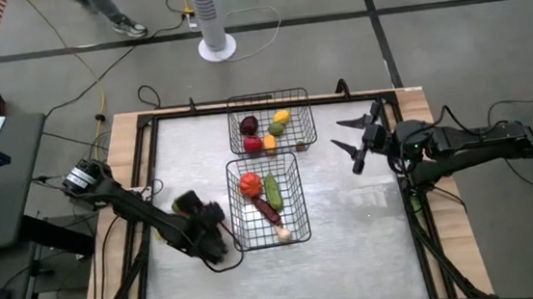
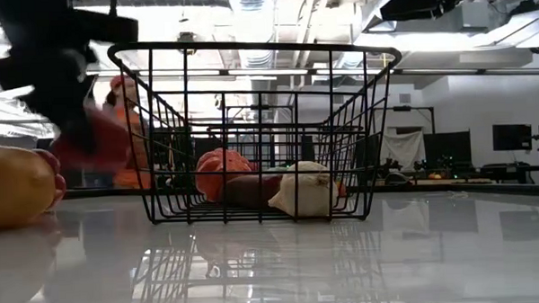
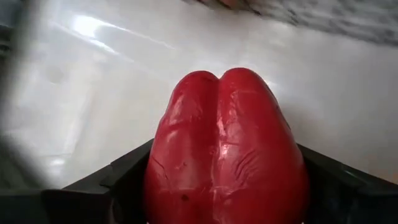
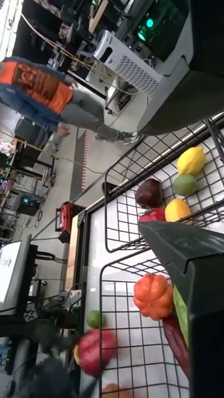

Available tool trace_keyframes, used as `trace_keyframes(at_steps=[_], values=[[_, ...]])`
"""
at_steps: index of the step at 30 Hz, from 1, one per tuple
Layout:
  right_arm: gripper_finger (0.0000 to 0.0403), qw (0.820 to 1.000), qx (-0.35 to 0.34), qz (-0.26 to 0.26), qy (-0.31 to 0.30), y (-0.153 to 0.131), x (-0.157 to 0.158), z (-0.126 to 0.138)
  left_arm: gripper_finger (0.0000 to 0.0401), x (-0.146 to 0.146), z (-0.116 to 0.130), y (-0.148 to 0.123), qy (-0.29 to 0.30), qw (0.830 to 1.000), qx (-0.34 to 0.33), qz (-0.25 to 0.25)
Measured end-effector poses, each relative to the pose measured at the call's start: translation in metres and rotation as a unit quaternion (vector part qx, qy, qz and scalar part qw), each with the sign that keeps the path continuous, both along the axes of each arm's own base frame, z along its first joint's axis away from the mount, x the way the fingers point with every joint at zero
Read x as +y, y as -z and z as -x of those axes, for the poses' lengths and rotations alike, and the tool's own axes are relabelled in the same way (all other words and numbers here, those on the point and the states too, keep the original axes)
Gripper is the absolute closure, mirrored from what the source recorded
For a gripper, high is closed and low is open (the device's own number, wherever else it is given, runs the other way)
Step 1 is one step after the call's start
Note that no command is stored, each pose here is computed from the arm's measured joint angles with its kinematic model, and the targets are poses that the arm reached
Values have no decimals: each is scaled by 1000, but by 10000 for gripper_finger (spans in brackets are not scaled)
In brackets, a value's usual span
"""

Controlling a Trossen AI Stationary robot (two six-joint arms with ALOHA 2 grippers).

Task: Sort produce into baskets
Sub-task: Put the right red bell pepper into the bottom wire basket

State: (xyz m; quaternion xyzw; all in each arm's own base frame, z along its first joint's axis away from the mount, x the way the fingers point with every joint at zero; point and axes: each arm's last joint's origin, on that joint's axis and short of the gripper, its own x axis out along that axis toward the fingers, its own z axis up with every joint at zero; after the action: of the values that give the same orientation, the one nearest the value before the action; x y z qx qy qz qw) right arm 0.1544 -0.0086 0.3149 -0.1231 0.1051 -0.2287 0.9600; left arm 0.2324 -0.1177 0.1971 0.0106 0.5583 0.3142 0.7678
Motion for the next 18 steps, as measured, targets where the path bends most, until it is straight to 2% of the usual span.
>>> trace_keyframes(at_steps=[4, 7, 11, 18], values=[[138, 1000, 6, -7, 1, 2, 0, 0, 108, 4, -1, -26, -25, 995, -38, -93], [138, 1000, 10, -12, 2, 3, 0, 1, 108, 1, -10, -41, -15, 987, -98, -125], [138, 1000, 17, -20, 4, 5, 0, 1, 107, -7, -26, -54, 11, 977, -169, -127], [138, 999, 18, -29, 6, 6, 0, 1, 107, -18, -45, -61, 73, 967, -216, -115]])
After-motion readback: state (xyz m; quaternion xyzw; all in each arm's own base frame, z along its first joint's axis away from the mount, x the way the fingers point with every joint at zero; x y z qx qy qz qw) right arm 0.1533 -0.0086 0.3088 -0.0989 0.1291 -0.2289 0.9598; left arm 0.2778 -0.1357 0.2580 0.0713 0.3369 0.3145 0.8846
